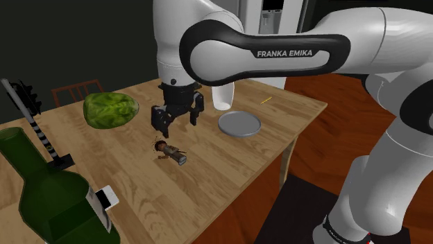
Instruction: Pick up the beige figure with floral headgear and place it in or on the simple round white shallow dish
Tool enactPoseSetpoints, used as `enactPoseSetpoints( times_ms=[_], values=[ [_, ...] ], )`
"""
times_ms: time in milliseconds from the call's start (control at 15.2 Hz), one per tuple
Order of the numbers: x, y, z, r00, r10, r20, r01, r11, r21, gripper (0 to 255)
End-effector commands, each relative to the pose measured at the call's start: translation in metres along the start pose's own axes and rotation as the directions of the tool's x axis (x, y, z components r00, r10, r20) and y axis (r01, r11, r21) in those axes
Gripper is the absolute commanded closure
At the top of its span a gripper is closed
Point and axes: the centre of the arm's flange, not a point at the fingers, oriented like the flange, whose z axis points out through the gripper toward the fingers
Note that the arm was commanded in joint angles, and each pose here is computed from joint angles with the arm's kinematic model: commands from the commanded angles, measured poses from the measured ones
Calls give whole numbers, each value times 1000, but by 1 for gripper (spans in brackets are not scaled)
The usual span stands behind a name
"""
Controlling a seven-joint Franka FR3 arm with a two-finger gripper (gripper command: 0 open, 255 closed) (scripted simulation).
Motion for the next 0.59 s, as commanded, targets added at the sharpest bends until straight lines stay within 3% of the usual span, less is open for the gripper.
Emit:
enactPoseSetpoints(
  times_ms=[0, 264, 528],
  values=[
    [1, -2, 11, 1000, 1, -1, -1, 1000, 0, 0],
    [1, -2, 30, 1000, 1, -1, -1, 1000, 0, 0],
    [1, -2, 30, 1000, 1, -1, -1, 1000, 0, 0]
  ],
)
